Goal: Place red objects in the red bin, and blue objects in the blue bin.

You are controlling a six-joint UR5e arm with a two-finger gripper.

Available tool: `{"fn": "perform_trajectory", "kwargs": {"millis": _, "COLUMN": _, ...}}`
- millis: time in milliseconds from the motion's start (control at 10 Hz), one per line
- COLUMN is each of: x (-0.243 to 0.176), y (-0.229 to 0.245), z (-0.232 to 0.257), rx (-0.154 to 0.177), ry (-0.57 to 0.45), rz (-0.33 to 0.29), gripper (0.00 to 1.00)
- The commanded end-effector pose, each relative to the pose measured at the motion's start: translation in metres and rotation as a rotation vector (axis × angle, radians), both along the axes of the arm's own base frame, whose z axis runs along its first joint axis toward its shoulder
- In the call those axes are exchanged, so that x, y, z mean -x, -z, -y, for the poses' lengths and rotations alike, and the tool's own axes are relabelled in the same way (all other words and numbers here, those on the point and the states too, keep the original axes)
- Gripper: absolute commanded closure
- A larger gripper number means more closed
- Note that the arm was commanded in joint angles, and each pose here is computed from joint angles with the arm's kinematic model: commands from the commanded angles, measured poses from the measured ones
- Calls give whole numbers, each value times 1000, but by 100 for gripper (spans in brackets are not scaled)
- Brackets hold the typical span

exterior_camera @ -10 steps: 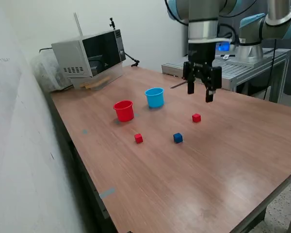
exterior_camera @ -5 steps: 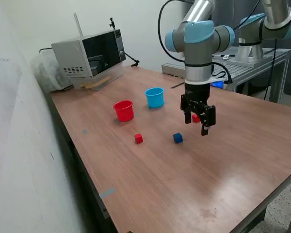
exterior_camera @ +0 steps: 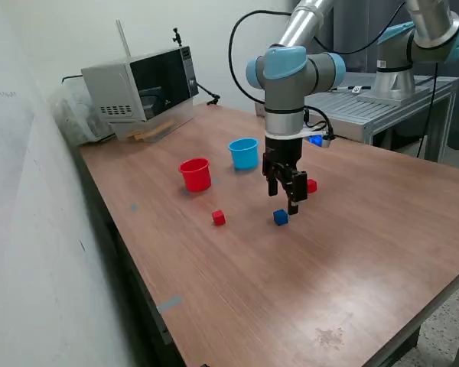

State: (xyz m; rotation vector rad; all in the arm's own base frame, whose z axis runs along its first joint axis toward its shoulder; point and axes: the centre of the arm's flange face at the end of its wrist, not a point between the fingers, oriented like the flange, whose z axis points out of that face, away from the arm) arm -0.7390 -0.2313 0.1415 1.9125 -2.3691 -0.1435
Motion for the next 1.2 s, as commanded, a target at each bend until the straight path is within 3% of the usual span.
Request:
{"fn": "perform_trajectory", "kwargs": {"millis": 0, "x": 9, "y": 9, "z": -13, "rx": -4, "ry": -7, "rz": -12, "gripper": 0}}
{"fn": "perform_trajectory", "kwargs": {"millis": 1100, "x": 7, "y": 27, "z": -13, "rx": -8, "ry": -66, "rz": 2, "gripper": 0}}
